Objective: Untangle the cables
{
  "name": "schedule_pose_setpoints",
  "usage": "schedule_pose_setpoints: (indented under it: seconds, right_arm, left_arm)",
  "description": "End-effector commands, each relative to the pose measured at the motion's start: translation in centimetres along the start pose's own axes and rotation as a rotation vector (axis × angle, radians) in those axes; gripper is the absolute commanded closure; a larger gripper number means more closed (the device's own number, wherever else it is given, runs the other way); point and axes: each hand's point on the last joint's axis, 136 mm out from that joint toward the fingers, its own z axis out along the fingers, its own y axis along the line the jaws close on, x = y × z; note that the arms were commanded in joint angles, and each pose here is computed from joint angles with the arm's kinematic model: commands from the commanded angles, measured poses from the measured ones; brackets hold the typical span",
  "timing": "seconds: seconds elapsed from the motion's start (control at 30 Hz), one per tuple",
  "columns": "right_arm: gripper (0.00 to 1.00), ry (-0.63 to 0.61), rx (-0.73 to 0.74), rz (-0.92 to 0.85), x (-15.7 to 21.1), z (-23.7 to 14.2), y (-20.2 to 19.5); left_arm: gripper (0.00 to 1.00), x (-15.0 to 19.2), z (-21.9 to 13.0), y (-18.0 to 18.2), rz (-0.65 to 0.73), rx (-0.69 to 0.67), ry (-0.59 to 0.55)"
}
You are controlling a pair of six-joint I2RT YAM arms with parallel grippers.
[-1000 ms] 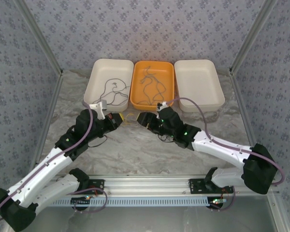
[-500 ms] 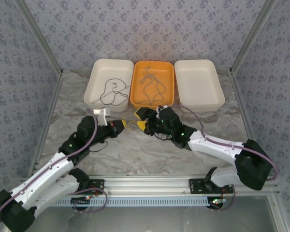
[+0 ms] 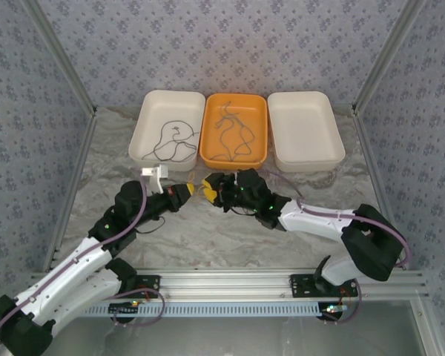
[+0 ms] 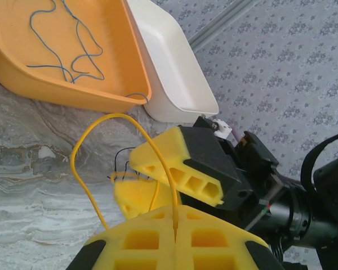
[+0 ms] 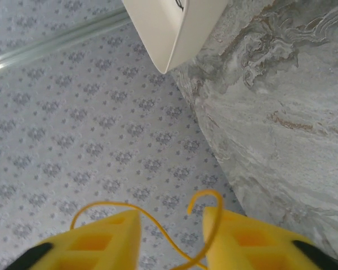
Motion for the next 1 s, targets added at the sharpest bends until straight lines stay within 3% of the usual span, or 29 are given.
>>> schedule_pose_setpoints:
  seconds: [0.0, 0.13, 0.27, 0.43, 0.67, 0.87, 0.97]
  right_arm:
    - [0.75, -0.019, -0.028, 0.024, -0.7, 0.4, 0.5]
    - [1.00, -0.068, -0.032, -0.003, -1.7, -0.1, 0.5]
    - [1.00, -0.161, -0.051, -0.198, -3.2, -2.0, 3.4]
    - [1.00, -0.299, -0.098, -0.550, -3.1, -6.2, 8.7]
    - [1.00, -0.294, -0.080, -0.804, -1.2, -7.5, 10.5]
    - [1.00, -0.333, -0.021, -1.009, -0.1, -7.8, 11.2]
    - [1.00, -0.350, -0.056, -1.161, 0.8, -7.9, 12.1]
  left_arm:
    - [1.00, 0.0, -0.4, -1.1, 0.018, 0.055, -0.014]
    - [1.00, 0.6, -0.5, -1.1, 0.002, 0.065, -0.006]
    - [1.00, 1.5, -0.2, 0.0, -0.034, 0.012, 0.020]
    - [1.00, 2.8, 0.1, 3.8, -0.188, -0.141, 0.020]
    - [1.00, 3.5, 0.8, 5.6, -0.379, -0.164, -0.025]
    - [0.94, 3.6, 0.7, 4.9, -0.418, -0.170, 0.003]
    - [0.78, 4.1, 1.0, 4.5, -0.436, -0.173, 0.051]
